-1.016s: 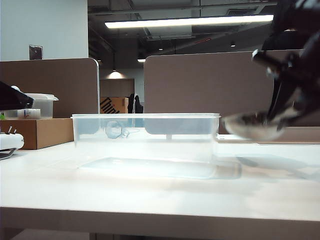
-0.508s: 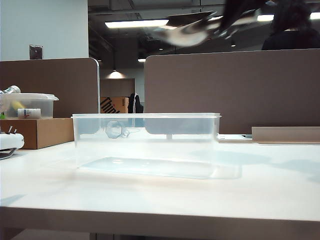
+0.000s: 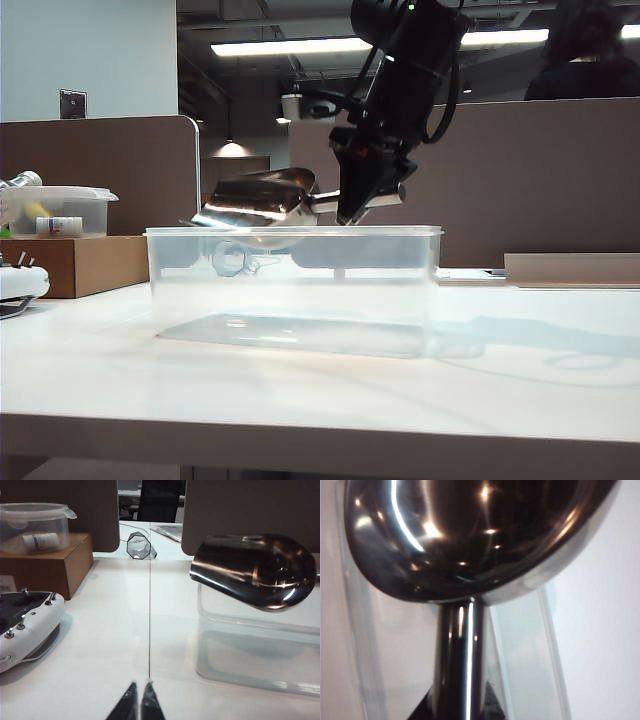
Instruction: Pick up the metal ice scoop from the table and place it inside the transparent plastic box.
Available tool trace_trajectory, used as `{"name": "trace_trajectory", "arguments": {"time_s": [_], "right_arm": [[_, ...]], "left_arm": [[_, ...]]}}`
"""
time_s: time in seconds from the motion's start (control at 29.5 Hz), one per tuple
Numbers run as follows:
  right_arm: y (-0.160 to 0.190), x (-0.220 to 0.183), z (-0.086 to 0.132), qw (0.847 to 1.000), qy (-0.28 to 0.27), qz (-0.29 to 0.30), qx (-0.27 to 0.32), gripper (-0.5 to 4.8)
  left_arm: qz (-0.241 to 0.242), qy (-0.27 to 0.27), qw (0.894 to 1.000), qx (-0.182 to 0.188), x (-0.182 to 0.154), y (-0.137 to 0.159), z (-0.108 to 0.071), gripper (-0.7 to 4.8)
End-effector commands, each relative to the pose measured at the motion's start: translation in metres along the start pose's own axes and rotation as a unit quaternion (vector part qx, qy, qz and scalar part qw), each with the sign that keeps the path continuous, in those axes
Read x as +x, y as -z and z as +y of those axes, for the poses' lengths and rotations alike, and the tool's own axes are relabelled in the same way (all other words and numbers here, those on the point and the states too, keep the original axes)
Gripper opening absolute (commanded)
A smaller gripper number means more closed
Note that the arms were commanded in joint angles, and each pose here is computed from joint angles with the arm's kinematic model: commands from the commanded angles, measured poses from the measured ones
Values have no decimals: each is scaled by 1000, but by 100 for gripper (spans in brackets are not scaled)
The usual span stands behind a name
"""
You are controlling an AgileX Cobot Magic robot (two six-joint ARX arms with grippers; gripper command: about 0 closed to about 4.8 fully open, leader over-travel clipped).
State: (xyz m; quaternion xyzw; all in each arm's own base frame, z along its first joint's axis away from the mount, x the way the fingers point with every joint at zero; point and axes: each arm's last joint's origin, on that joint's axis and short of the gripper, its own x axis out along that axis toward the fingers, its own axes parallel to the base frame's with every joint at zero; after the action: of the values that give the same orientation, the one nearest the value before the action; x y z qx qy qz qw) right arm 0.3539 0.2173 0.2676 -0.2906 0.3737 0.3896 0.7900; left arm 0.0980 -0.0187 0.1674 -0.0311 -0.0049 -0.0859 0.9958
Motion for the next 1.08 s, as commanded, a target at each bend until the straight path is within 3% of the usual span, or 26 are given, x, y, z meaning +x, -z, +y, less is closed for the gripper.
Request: {"name": "trace_trajectory", "arguments": {"time_s": [0.03, 0.37, 0.54, 0.64, 0.81, 1.08], "right_arm": [[-2, 9, -1, 1000, -1, -6, -14, -8], [7, 15, 6, 998, -17, 51, -12, -8], [17, 12, 8, 993, -7, 119, -26, -8], [17, 13, 8, 992, -8, 118, -37, -8], [9, 18, 6, 997, -16, 64, -38, -8], [23, 55, 8, 992, -47, 109, -32, -8]], "left_arm": [[-8, 4, 1000, 0, 0, -1, -1, 21], [-5, 38, 999, -1, -1, -1, -7, 21], [-5, 38, 999, -1, -1, -1, -7, 21], [-5, 38, 999, -1, -1, -1, -7, 21], [-5, 38, 999, -1, -1, -1, -7, 21], [-5, 38, 999, -1, -1, -1, -7, 21]]}}
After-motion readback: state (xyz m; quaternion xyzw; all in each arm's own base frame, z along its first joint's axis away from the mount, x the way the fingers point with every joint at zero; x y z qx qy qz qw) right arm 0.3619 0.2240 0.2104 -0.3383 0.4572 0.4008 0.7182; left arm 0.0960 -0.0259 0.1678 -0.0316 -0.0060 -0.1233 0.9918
